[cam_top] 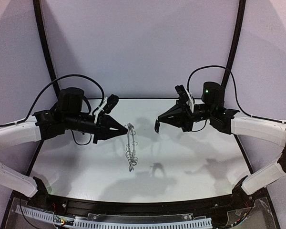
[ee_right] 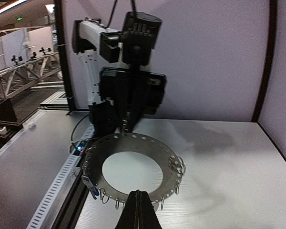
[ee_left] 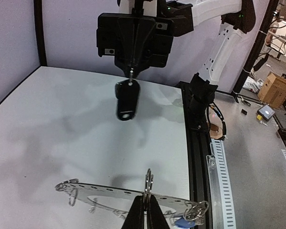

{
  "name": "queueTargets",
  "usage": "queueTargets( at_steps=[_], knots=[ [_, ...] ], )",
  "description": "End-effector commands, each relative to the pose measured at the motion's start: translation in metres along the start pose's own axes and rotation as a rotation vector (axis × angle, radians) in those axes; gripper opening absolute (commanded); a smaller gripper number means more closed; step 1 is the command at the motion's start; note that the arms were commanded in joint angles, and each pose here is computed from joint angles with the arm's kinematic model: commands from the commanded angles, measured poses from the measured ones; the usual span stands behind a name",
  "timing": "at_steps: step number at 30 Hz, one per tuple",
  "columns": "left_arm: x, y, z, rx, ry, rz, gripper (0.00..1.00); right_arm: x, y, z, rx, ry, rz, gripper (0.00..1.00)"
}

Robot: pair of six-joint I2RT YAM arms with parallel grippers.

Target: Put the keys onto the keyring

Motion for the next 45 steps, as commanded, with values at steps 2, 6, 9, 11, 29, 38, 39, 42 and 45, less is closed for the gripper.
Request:
queueTargets(
  at_steps=[2, 6, 9, 11, 29, 38, 39, 42, 45],
  knots=[
    [0.004, -0.01, 0.012, 0.054, 0.02, -0.063, 0.01, 0.021, 0.023, 0.017, -0.001, -0.046, 0.198, 0.0],
    [0.015, -0.01, 0.012, 0.065, 0.058, -0.077, 0.01, 0.036, 0.028, 0.025, -0.021, -0.029, 0.16, 0.0],
    [0.019, -0.011, 0.012, 0.085, 0.065, -0.084, 0.01, 0.041, 0.031, 0.026, -0.025, -0.02, 0.137, 0.0],
    [0.021, -0.013, 0.012, 0.102, 0.069, -0.091, 0.01, 0.045, 0.029, 0.025, -0.012, -0.003, 0.097, 0.0],
    [0.028, -0.017, 0.013, 0.153, 0.087, -0.105, 0.01, 0.072, 0.033, 0.017, -0.026, 0.101, 0.004, 0.0],
    [0.029, -0.016, 0.012, 0.164, 0.092, -0.081, 0.01, 0.075, 0.033, 0.017, -0.016, 0.131, 0.005, 0.0],
    [0.029, -0.015, 0.012, 0.164, 0.093, -0.08, 0.01, 0.075, 0.034, 0.018, -0.019, 0.127, 0.007, 0.0],
    [0.029, -0.014, 0.012, 0.161, 0.091, -0.07, 0.01, 0.075, 0.036, 0.019, -0.018, 0.124, 0.021, 0.0],
    [0.029, -0.014, 0.012, 0.159, 0.088, -0.064, 0.01, 0.076, 0.038, 0.017, -0.007, 0.133, 0.039, 0.0]
  ],
)
Point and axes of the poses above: each gripper's point midway between its finger pads, its own x axis out along the fingers, its own y axis along the line the jaws close on, z = x × y, the point moved 7 cm from there along -x, back along the fingers, and after that the axes turned 9 degrees about -x, right-handed, at the moved point
